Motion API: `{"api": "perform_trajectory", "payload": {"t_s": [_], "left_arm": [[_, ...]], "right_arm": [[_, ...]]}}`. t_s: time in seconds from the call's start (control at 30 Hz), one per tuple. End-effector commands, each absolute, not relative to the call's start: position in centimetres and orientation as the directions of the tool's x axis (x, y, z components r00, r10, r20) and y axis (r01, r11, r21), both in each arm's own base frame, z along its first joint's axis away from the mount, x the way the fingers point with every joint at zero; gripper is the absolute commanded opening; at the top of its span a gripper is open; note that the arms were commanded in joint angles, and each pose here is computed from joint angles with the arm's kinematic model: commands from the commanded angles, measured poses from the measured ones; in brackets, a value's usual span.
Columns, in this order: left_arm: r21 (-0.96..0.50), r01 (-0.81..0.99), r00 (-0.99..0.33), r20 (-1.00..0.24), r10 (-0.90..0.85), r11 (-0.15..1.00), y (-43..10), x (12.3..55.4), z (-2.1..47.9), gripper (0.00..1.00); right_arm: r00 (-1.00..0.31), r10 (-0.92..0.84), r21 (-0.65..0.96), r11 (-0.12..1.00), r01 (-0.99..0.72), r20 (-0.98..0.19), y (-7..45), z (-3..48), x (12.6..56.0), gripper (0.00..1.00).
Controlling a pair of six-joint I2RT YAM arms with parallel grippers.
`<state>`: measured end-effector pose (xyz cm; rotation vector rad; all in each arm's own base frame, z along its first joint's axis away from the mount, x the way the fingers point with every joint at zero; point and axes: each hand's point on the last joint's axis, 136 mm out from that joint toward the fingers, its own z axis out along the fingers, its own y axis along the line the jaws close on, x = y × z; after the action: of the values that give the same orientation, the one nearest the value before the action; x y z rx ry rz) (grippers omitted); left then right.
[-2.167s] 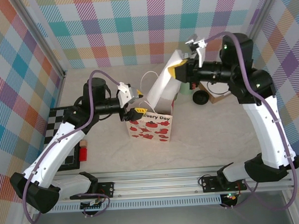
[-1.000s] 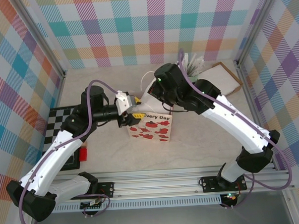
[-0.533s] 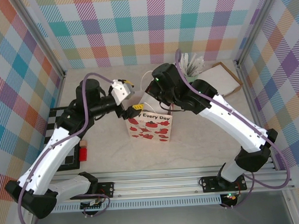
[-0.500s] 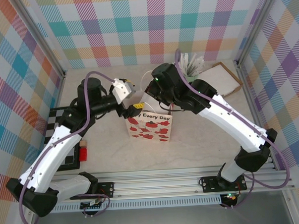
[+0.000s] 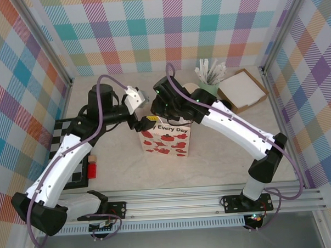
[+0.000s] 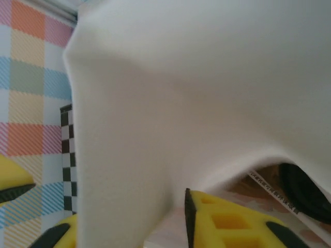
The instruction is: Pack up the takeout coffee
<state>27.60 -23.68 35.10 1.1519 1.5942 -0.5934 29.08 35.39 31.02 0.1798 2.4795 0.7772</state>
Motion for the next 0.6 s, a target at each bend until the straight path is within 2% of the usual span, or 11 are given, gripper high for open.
{"api": "perform_trajectory", "payload": {"t_s": [0.0, 0.07, 0.17, 0.33, 0.47, 0.57], "left_arm": [[0.201, 0.889, 0.050, -0.935, 0.351, 0.411, -23.2, 26.8, 36.6, 0.89], [0.188, 0.879, 0.023, -0.935, 0.355, 0.439, -22.8, 27.3, 36.3, 0.89], [0.160, 0.851, -0.024, -0.939, 0.342, 0.500, -22.3, 28.3, 36.4, 0.90], [0.133, 0.830, -0.061, -0.943, 0.326, 0.541, -21.9, 28.9, 36.3, 0.88], [0.167, 0.810, -0.080, -0.918, 0.388, 0.563, -21.2, 29.6, 34.9, 0.85], [0.184, 0.813, -0.086, -0.900, 0.427, 0.552, -20.9, 29.7, 34.4, 0.81]], "right_arm": [[-0.839, 0.075, 0.562, 0.774, -0.292, -0.539, 36.8, 34.3, 28.2, 0.46], [-0.799, -0.069, 0.481, 0.766, -0.426, -0.597, 36.0, 35.5, 27.1, 0.64], [-0.715, -0.239, 0.332, 0.759, -0.560, -0.657, 33.8, 36.8, 25.8, 0.82], [-0.633, -0.330, 0.142, 0.805, -0.576, -0.701, 30.0, 36.5, 26.7, 0.90], [-0.652, -0.277, 0.206, 0.801, -0.562, -0.706, 28.5, 36.8, 28.2, 0.90], [-0.605, -0.363, 0.182, 0.734, -0.654, -0.709, 28.2, 36.0, 28.0, 0.88]]}}
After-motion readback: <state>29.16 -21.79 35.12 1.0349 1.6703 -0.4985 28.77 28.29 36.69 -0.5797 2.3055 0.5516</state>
